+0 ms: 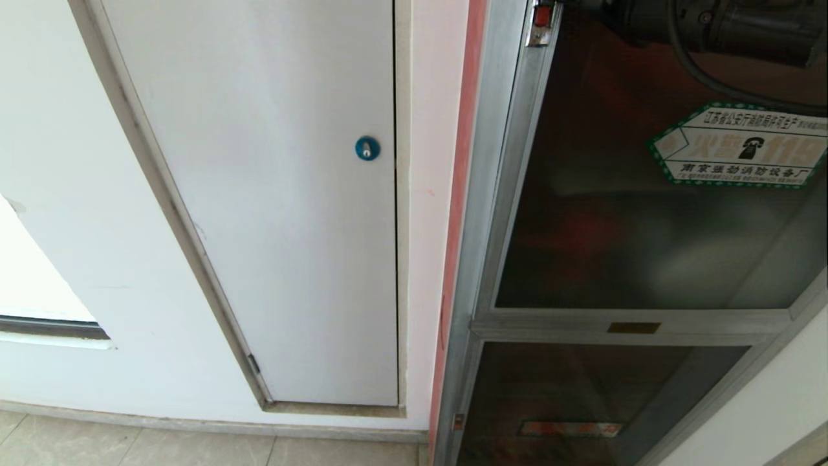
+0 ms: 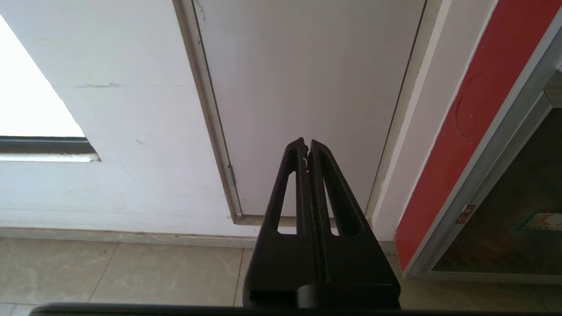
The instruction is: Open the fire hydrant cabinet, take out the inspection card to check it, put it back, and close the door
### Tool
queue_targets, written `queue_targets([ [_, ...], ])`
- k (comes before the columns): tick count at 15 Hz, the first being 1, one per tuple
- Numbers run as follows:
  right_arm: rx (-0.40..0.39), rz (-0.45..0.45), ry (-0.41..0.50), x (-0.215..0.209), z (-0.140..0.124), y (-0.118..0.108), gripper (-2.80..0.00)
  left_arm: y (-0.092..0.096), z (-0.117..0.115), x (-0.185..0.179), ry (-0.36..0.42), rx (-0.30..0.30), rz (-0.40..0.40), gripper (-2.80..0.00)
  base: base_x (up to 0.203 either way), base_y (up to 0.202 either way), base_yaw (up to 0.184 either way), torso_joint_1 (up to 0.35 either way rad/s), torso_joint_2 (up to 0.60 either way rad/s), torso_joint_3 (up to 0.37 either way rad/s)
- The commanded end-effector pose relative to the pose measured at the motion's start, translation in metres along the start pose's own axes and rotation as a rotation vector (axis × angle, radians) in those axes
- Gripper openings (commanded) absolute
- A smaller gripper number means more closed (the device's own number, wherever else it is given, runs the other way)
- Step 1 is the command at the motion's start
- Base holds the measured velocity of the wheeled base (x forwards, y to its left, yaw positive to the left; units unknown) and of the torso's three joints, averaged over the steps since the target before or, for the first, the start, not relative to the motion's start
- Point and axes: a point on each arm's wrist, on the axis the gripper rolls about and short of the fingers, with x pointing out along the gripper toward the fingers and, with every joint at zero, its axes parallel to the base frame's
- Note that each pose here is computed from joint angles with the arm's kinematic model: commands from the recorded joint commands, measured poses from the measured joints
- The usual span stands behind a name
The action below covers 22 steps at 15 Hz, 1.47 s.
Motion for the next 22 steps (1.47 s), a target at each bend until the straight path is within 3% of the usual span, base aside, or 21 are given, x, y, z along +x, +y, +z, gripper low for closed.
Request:
queue_targets([
  [1,0.005,-0.003,0.017,0.004,-0.005,-0.001,-2.80,0.000,-0.004,0.001,0.014,0.000,0.000,-2.80,0.000,0.000,0.000,0.000,0.00,0.000],
  [11,0.006,-0.002,0.014,-0.001,-0.002,0.000,-2.80,0.000,-0.004,0.001,0.014,0.000,0.000,-2.80,0.000,0.000,0.000,0.000,0.00,0.000],
  [17,0.008,0.089,-0.011,-0.033,0.012,0.035,-2.80,0.000,-0.004,0.001,0.014,0.000,0.000,-2.80,0.000,0.000,0.000,0.000,0.00,0.000],
  [22,0.006,0.112,-0.039,-0.045,0.021,0.043,-2.80,0.000,-0.004,0.001,0.014,0.000,0.000,-2.80,0.000,0.000,0.000,0.000,0.00,0.000],
])
